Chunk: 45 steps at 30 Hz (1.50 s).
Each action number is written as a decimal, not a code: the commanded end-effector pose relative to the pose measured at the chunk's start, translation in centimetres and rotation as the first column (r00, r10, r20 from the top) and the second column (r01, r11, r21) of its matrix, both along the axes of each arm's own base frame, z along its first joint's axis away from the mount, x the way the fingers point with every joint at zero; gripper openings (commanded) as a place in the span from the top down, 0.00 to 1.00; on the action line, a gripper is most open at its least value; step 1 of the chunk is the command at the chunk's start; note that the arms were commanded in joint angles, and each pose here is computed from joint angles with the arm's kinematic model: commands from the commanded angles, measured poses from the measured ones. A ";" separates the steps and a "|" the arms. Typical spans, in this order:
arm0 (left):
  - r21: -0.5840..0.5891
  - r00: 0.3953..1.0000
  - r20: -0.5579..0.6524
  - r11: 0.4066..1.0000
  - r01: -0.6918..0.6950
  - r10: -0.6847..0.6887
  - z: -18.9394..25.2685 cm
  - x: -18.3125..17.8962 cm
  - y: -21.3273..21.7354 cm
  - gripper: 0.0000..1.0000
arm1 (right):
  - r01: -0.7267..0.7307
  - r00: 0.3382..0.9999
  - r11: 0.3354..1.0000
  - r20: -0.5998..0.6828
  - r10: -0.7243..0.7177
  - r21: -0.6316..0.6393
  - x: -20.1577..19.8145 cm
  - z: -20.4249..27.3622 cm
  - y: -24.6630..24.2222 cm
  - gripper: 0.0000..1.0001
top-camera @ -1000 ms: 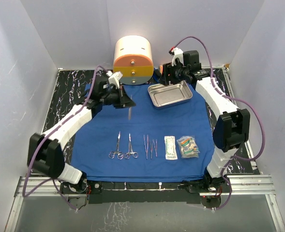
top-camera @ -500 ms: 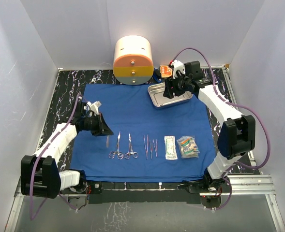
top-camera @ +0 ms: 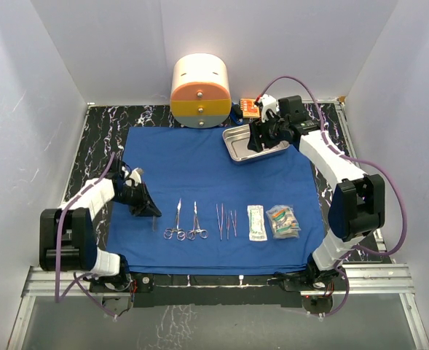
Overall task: Open and lay out the surgical kit
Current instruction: Pick up the medical item from the container, then place the medical item in the surgical kit.
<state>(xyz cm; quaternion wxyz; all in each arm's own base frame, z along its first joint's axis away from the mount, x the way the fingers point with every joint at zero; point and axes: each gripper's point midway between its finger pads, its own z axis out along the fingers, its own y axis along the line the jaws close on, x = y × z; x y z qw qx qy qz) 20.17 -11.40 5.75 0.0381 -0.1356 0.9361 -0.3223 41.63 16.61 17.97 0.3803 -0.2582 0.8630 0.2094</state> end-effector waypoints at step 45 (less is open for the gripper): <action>0.096 0.982 -0.185 0.993 0.066 -0.047 -2.4 1.5 2.1 0.92 | 0.014 0.996 1.000 0.090 -0.013 -0.003 1.0 1.6 -0.7 0.45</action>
